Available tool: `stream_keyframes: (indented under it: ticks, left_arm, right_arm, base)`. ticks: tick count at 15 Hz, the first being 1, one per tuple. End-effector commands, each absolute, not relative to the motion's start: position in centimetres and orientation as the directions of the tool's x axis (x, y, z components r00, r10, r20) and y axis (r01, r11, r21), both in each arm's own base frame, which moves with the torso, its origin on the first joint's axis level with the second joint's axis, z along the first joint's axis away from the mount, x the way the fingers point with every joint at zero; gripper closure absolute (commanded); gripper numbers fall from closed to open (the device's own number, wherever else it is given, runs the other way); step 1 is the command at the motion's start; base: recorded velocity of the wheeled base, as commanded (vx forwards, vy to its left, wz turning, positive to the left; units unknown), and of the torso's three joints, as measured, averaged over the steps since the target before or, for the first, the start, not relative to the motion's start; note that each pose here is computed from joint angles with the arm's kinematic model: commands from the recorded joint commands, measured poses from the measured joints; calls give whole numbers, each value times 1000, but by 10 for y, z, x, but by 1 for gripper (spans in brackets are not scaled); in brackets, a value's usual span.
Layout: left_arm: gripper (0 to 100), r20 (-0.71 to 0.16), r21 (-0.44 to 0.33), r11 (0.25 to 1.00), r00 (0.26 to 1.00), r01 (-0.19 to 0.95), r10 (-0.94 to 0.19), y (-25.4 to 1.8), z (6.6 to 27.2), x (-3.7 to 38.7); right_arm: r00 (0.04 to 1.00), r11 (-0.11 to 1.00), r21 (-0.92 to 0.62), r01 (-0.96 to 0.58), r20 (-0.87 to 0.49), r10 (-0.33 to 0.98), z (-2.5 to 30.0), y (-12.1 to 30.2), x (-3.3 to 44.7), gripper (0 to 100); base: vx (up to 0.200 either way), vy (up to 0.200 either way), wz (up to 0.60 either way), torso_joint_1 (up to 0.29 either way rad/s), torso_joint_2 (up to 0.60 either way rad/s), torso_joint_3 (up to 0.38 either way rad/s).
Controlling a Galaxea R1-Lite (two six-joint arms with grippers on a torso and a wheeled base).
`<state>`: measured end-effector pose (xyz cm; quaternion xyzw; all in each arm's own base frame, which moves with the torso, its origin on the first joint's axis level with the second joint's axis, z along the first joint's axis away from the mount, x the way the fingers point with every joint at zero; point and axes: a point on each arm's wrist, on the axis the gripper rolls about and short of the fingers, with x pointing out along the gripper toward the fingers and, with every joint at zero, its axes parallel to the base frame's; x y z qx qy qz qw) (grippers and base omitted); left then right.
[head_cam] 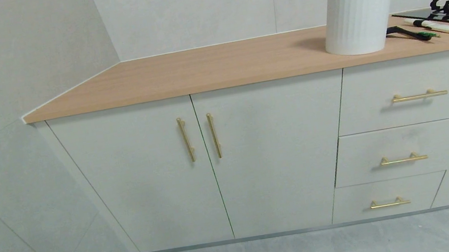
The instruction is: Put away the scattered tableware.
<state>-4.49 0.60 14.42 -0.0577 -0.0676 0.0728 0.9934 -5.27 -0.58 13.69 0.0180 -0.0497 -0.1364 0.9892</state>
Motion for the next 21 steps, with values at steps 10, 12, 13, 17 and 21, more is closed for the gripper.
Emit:
stream_keyframes:
  ticks: [10, 12, 13, 17, 21]
  left_arm:
    - [0, 52, 30, 997, 996, 74, -75, -2, 81, -23]
    - [0, 49, 63, 993, 993, 104, -107, -2, 81, -23]
    - [0, 44, 71, 991, 992, 112, -115, -3, 80, -23]
    - [0, -8, 73, 994, 997, 79, -78, -2, 75, -23]
    - [0, -6, 36, 996, 997, 81, -81, -2, 75, -23]
  right_arm:
    - [1000, 1000, -3, 5, -8, -5, 75, 0, -23, 0]
    - [1000, 1000, 0, 6, -8, -6, 75, 0, -23, 0]
    - [1000, 1000, 0, 5, -8, -5, 75, 0, -23, 0]
    - [1000, 1000, -3, 5, -8, -5, 75, 0, -23, 0]
    - [1000, 1000, 2, 5, -8, -5, 75, 0, -23, 0]
  base:
    - [0, 0, 0, 0, 0, 0]
    - [0, 0, 0, 0, 0, 0]
    - [0, 0, 0, 0, 0, 0]
    - [0, 0, 0, 0, 0, 0]
    - [0, 0, 0, 0, 0, 0]
